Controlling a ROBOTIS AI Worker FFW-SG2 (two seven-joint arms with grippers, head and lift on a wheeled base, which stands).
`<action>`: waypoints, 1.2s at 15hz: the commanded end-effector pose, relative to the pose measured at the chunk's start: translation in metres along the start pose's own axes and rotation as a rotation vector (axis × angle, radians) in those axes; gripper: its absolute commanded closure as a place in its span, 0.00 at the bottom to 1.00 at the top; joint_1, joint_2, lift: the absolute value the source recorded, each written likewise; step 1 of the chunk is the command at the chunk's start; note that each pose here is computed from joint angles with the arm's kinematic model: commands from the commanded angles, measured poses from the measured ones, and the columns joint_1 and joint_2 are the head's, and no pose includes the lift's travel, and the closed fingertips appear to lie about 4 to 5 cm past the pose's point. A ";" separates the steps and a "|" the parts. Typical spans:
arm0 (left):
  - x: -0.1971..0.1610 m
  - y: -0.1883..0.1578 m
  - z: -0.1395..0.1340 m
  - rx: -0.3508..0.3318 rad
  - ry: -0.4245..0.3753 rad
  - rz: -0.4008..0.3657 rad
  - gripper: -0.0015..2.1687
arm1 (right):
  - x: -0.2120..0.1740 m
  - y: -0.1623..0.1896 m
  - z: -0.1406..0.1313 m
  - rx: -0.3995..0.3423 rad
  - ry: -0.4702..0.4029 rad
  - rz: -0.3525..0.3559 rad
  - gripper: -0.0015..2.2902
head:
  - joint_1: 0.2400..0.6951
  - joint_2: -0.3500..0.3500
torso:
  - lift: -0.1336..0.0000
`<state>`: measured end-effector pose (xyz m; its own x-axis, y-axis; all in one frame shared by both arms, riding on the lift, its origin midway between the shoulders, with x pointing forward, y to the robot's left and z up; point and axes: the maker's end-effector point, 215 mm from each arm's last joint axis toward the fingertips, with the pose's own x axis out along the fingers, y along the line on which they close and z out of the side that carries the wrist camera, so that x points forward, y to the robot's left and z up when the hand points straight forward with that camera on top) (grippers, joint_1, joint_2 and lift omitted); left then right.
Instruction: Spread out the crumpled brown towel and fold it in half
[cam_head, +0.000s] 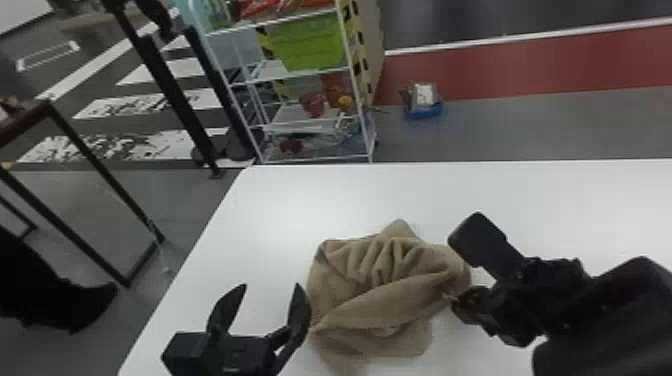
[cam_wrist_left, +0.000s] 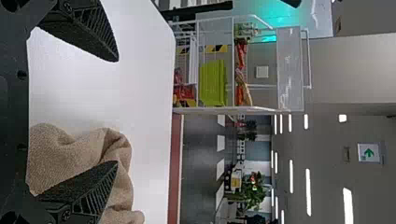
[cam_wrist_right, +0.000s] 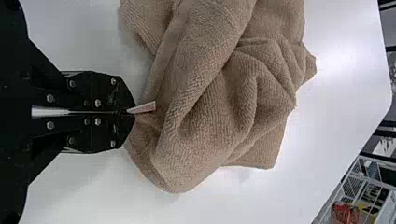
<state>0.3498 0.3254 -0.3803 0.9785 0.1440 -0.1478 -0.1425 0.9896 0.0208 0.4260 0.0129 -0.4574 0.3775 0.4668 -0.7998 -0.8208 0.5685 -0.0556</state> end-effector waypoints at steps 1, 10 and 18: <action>-0.001 0.001 -0.001 -0.002 0.002 0.004 0.05 | -0.029 -0.024 0.012 0.094 -0.097 0.001 0.52 | 1.00 1.00 | 0.07; 0.000 0.001 0.000 -0.003 0.001 0.003 0.05 | -0.184 -0.162 -0.031 0.402 -0.374 -0.150 0.51 | 1.00 0.92 | 0.07; 0.001 -0.002 -0.001 -0.005 0.008 -0.001 0.05 | -0.232 -0.273 -0.128 0.545 -0.344 -0.328 0.51 | 1.00 0.55 | 0.07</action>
<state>0.3504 0.3250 -0.3810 0.9776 0.1423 -0.1550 -0.1410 0.9898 0.0192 0.4939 -0.3186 -0.3206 0.7569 0.3850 -0.5281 -0.3733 0.9180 0.1341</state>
